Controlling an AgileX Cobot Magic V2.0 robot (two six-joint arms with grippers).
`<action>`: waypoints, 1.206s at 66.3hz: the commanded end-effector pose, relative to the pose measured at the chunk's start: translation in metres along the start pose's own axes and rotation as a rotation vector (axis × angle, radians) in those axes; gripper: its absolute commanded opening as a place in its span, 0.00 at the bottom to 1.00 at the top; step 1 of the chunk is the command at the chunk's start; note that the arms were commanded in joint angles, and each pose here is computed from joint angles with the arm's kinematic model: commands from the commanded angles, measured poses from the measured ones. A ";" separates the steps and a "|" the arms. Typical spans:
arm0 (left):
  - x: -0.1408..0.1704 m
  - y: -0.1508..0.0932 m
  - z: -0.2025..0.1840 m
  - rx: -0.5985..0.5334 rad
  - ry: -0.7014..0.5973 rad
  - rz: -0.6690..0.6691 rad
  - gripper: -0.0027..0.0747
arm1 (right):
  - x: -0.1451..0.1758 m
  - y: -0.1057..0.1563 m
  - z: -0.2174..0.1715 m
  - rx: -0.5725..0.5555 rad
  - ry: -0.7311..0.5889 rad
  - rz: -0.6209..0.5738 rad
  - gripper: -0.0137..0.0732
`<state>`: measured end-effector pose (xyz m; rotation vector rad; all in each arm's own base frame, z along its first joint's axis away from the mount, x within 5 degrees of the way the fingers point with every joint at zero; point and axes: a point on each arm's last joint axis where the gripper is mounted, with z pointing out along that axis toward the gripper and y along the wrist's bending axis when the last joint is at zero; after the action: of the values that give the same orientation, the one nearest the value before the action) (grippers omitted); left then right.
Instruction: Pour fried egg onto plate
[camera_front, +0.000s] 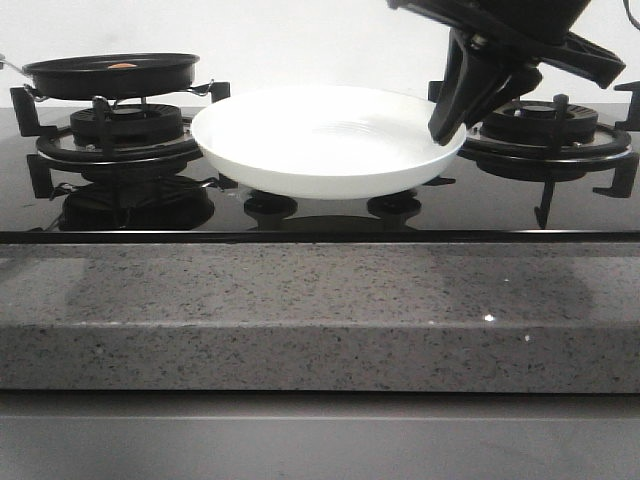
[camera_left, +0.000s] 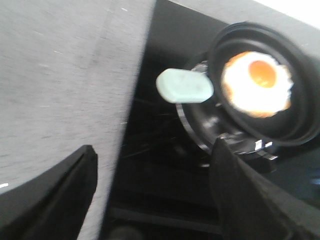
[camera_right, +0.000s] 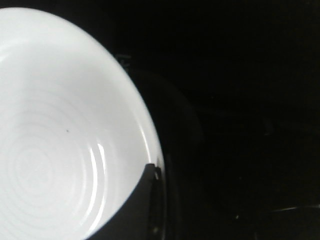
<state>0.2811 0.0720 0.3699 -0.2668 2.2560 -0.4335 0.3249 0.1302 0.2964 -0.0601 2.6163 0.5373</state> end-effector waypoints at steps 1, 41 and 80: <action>-0.017 -0.002 -0.002 0.140 -0.084 -0.060 0.65 | -0.008 0.006 -0.017 -0.024 -0.083 -0.015 0.03; -0.019 0.038 0.094 0.545 0.020 -0.504 0.65 | -0.008 0.006 -0.017 -0.024 -0.083 -0.015 0.03; -0.031 0.015 0.113 0.620 0.072 -0.430 0.65 | -0.008 0.006 -0.017 -0.024 -0.083 -0.015 0.03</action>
<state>0.3896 0.0765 0.2826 -0.4831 2.0997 -1.3081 0.3249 0.1304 0.2964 -0.0587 2.6163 0.5398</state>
